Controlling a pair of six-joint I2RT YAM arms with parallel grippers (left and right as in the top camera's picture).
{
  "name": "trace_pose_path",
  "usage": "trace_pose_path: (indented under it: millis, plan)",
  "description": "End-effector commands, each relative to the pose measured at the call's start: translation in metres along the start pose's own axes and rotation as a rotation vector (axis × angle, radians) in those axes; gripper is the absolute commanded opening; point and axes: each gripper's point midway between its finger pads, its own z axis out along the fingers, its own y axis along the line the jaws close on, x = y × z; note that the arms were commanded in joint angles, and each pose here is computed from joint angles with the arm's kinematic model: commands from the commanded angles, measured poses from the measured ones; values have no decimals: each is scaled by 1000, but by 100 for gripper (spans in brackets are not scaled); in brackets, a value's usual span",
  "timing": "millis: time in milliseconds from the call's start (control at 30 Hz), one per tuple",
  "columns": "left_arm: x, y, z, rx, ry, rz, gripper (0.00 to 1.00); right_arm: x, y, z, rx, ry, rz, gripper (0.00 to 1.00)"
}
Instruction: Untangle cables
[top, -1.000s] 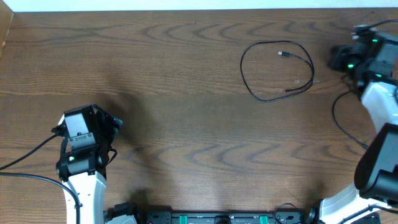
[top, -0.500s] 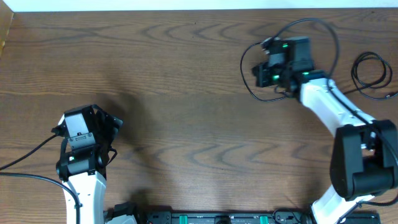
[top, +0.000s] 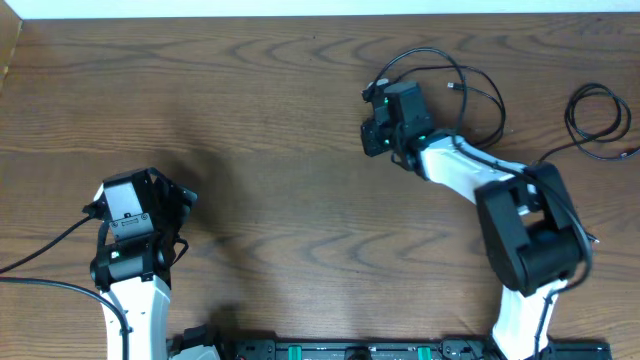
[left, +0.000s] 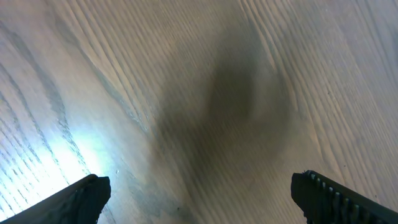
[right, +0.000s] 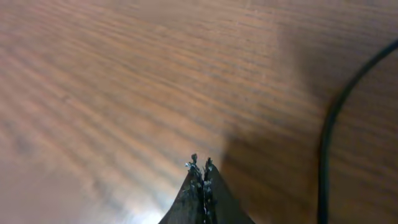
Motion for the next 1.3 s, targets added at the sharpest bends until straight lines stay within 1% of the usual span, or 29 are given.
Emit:
trace_pose_path:
  millis: [0, 133, 233, 333, 467, 600, 800, 933, 1033, 1200, 1267]
  plan:
    - [-3, -1, -3, 4, -9, -4, 99, 3, -15, 16, 77, -36, 7, 1]
    - [-3, -1, -3, 4, -9, -4, 99, 11, -19, 34, 81, -54, 6, 1]
    - [-3, -1, -3, 4, -9, -4, 99, 19, -38, 40, 178, -53, 26, 1]
    - [-3, -1, -3, 4, -9, -4, 99, 18, -64, 34, 309, -66, 43, 1]
    - [-3, -1, -3, 4, -9, -4, 99, 19, -91, 26, 407, -65, 59, 1]
    - [-3, -1, -3, 4, -9, -4, 99, 23, -116, 20, 447, -49, 92, 1]
    - [-3, -1, -3, 4, -9, -4, 99, 12, -150, 1, 493, -74, 133, 1]
    - [-3, -1, -3, 4, -9, -4, 99, -14, -157, -19, 489, -129, 110, 1]
    - [-3, -1, -3, 4, -9, -4, 99, -47, -153, -44, 493, -201, 66, 1]
    - [-3, -1, -3, 4, -9, -4, 99, -114, -131, -107, 507, -354, -90, 1]
    - [-3, -1, -3, 4, -9, -4, 99, -130, -123, -131, 512, -395, -127, 2]
